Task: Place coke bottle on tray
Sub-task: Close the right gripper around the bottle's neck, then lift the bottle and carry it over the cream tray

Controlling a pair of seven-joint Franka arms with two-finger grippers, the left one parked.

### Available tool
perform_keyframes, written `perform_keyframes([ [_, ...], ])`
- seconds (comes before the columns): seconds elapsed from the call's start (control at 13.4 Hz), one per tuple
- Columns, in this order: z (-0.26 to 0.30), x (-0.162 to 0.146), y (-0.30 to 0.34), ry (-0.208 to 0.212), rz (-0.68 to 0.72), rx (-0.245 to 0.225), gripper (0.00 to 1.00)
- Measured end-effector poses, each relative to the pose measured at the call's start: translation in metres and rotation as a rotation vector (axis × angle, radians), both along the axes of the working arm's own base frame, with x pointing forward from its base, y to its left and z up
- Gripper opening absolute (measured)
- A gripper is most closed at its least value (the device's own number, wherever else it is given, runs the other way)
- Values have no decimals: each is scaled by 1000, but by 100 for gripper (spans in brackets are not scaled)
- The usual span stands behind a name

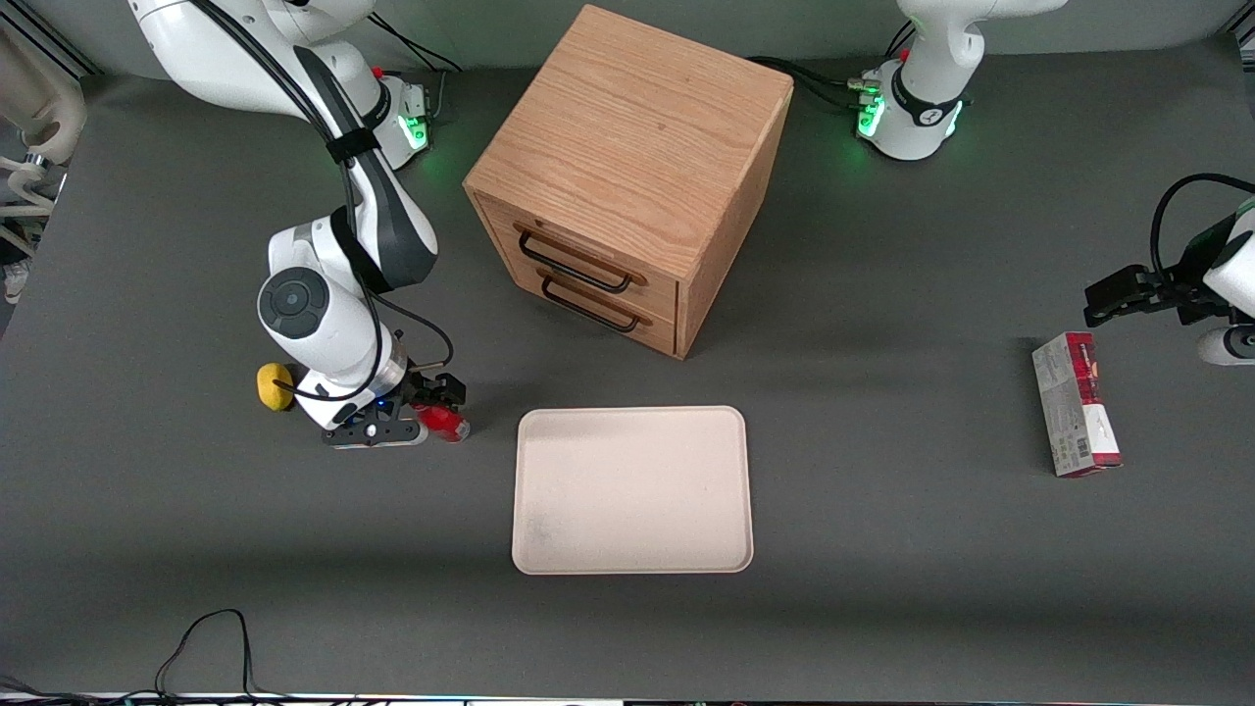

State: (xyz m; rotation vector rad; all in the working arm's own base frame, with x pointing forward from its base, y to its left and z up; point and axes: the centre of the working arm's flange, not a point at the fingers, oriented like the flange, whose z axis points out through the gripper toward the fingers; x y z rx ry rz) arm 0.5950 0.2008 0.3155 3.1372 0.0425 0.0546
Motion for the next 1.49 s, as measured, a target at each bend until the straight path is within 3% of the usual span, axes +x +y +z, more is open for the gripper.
perform_keyframes([
  [0.37, 2, 0, 0, 9, 0, -3, 96],
  [0.52, 2, 0, 0, 8, 0, -2, 76],
  [0.67, 2, 0, 0, 8, 0, -2, 50],
  [0.82, 3, 0, -1, 8, -1, -3, 32],
  [1.19, 12, 6, 1, -8, 5, 2, 32],
  [1.49, 102, 33, 4, 6, 37, -1, 32],
])
